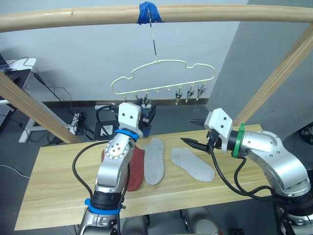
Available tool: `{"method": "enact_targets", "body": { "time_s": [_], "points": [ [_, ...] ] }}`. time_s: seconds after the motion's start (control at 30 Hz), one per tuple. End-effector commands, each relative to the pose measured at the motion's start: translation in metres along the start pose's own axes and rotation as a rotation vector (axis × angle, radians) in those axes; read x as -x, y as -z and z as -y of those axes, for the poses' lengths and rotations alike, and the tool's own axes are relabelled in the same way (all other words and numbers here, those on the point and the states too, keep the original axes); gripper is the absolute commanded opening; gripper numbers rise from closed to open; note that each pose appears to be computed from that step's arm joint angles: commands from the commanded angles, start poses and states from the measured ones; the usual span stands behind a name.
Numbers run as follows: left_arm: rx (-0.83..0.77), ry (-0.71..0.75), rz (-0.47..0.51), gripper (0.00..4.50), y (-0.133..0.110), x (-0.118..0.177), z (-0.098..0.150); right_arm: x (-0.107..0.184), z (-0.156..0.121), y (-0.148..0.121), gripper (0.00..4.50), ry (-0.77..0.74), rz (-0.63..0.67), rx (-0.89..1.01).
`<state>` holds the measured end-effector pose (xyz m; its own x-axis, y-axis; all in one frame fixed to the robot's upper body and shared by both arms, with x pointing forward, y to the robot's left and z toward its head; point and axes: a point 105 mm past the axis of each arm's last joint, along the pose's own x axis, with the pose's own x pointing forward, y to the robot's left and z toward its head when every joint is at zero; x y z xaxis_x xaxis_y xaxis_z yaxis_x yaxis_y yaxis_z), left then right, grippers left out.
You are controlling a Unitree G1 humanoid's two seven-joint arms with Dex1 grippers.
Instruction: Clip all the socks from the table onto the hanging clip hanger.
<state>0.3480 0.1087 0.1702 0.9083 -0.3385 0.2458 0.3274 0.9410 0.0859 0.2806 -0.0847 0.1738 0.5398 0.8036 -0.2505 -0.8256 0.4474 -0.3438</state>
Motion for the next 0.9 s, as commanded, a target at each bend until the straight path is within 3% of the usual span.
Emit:
{"method": "enact_targets", "body": {
  "time_s": [0.03, 0.43, 0.67, 0.9],
  "points": [
    [-0.035, 0.000, 0.056, 1.88, -0.013, 0.000, 0.002, 0.006, 0.002, -0.013, 3.45, 0.018, 0.038, 0.037],
    [-0.064, -0.019, 0.070, 1.88, -0.015, 0.012, 0.006, 0.009, 0.000, -0.008, 3.45, 0.016, 0.028, 0.028],
    [-0.036, -0.013, 0.027, 1.88, -0.004, 0.020, 0.017, 0.010, 0.000, -0.009, 3.45, 0.008, 0.031, 0.027],
    [-0.033, -0.092, -0.001, 1.88, 0.006, 0.011, 0.005, 0.011, -0.001, -0.009, 3.45, 0.005, 0.030, 0.024]
  ]
}}
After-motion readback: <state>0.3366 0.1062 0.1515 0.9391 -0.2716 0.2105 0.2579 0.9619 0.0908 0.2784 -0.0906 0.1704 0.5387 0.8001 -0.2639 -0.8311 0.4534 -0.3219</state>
